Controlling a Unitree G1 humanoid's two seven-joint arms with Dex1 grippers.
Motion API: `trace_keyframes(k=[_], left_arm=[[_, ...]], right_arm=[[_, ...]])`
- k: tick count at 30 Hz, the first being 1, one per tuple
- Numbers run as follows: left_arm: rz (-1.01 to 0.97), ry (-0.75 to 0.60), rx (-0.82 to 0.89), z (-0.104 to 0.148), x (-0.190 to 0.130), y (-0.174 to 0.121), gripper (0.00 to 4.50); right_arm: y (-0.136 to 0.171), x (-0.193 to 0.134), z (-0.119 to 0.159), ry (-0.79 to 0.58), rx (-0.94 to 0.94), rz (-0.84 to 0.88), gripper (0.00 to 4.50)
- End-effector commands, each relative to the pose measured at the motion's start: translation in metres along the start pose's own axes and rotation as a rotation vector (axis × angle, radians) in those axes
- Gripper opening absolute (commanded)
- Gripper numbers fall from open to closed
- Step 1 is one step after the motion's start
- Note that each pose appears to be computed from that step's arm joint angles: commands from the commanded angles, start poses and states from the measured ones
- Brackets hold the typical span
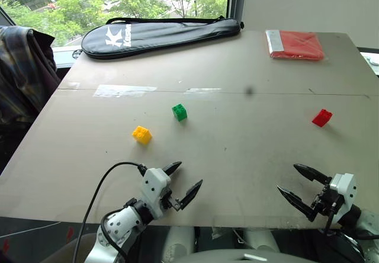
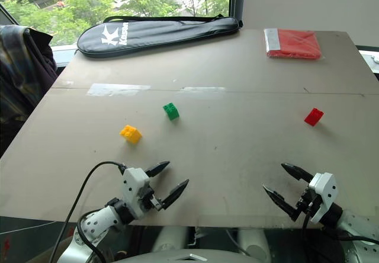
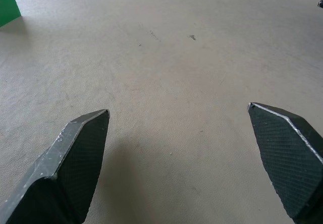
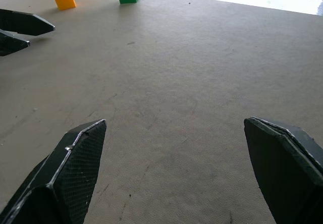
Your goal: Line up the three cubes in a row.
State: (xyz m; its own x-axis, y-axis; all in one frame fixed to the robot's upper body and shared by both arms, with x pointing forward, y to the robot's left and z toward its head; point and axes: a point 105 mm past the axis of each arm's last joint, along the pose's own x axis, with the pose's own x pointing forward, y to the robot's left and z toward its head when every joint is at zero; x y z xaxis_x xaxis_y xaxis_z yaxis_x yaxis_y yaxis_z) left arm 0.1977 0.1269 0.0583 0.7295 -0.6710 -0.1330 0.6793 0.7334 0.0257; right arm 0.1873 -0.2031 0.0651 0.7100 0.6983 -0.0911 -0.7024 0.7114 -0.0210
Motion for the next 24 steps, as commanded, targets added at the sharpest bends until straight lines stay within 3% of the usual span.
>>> trace_keyframes(k=[1,4,24], left_arm=[[-0.023,-0.040,0.043,0.015,0.002,-0.003,4.49],[-0.043,-0.056,0.049,0.027,0.005,-0.007,4.49],[-0.062,-0.034,0.042,0.043,0.007,-0.005,4.49]], right_arm=[[0.004,0.003,0.007,-0.014,-0.013,0.006,4.50],[0.005,0.005,0.006,-0.011,-0.010,0.002,4.50],[0.003,0.003,-0.001,-0.006,-0.012,-0.016,4.50]])
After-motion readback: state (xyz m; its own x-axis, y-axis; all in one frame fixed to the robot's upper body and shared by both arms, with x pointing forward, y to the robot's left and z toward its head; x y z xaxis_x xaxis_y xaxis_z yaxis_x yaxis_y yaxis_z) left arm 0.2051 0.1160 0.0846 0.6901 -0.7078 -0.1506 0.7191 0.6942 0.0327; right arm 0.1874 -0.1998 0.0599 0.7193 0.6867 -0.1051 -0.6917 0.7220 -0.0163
